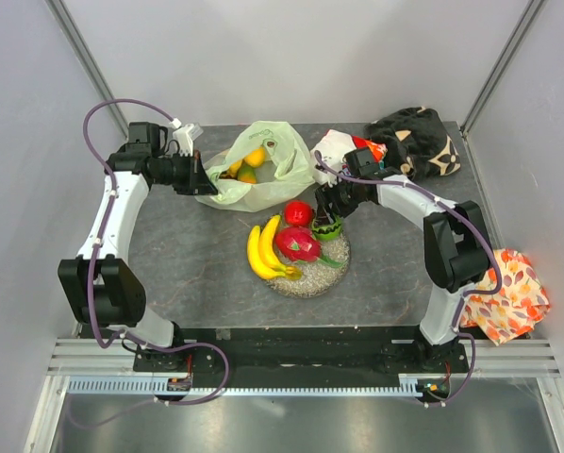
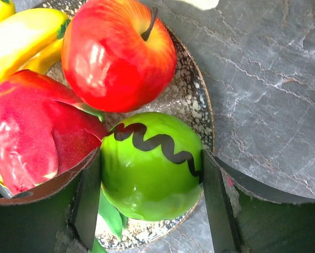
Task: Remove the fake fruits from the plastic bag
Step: Place the fake fruit on the plate, then adjust the plastic bag at the center of the board.
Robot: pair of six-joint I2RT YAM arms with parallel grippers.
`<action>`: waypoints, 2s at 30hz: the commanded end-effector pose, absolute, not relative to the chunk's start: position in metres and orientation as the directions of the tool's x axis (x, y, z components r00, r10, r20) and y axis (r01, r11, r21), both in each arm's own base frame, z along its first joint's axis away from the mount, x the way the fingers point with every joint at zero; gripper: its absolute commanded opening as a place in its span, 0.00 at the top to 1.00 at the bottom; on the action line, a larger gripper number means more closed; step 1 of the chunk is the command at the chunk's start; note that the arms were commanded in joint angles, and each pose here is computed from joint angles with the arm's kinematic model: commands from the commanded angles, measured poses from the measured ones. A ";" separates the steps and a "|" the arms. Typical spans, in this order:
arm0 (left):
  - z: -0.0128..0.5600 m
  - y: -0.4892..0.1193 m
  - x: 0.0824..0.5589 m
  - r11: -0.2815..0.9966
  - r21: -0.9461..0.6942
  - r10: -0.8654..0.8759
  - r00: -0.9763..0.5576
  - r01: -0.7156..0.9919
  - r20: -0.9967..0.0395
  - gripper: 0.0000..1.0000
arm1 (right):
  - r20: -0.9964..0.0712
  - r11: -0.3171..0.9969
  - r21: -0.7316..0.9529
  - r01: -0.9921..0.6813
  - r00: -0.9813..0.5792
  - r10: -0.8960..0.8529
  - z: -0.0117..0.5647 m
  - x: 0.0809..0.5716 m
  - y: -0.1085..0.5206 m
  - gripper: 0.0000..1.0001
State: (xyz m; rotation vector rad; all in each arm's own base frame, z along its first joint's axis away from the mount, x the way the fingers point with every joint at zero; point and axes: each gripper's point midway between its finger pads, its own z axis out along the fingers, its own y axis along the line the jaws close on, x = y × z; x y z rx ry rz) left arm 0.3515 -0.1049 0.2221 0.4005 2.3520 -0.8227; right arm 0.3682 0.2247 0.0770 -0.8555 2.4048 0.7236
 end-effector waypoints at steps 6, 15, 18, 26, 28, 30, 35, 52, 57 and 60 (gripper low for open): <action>0.226 -0.117 0.356 0.745 -0.424 0.135 -0.739 0.515 -0.660 0.98 | -0.600 0.627 0.348 -0.697 -0.679 -0.423 0.077 0.373 0.235 0.42; 0.225 -0.121 0.356 0.737 -0.425 0.145 -0.738 0.525 -0.659 0.98 | -0.585 0.618 0.376 -0.690 -0.694 -0.420 0.084 0.367 0.236 0.02; 0.226 -0.123 0.355 0.733 -0.425 0.148 -0.735 0.530 -0.661 0.98 | -0.604 0.623 0.345 -0.702 -0.674 -0.425 0.096 0.370 0.234 0.02; 0.226 -0.129 0.356 0.715 -0.436 0.154 -0.732 0.546 -0.663 0.98 | -0.673 0.602 0.295 -0.742 -0.608 -0.421 0.149 0.378 0.232 0.02; 0.227 -0.130 0.355 0.712 -0.437 0.155 -0.730 0.549 -0.666 0.98 | -0.697 0.598 0.280 -0.751 -0.588 -0.411 0.168 0.383 0.234 0.02; 0.229 -0.131 0.353 0.709 -0.438 0.154 -0.728 0.553 -0.668 0.98 | -0.740 0.584 0.253 -0.771 -0.543 -0.396 0.194 0.391 0.238 0.02; 0.228 -0.132 0.340 0.700 -0.448 0.153 -0.729 0.556 -0.667 0.98 | -0.865 0.541 0.169 -0.824 -0.387 -0.319 0.255 0.415 0.256 0.02; 0.203 -0.126 0.295 0.663 -0.417 0.294 -0.729 0.621 -0.618 0.98 | -0.872 0.532 0.029 -0.846 -0.281 -0.400 0.174 0.514 0.362 0.25; 0.205 -0.125 0.287 0.644 -0.387 0.323 -0.693 0.660 -0.645 0.98 | -0.805 0.682 -0.009 -0.731 -0.399 -0.438 0.128 0.541 0.322 0.26; 0.201 -0.123 0.287 0.656 -0.378 0.329 -0.699 0.653 -0.635 0.98 | -0.777 0.759 -0.118 -0.641 -0.417 -0.472 0.140 0.542 0.283 0.25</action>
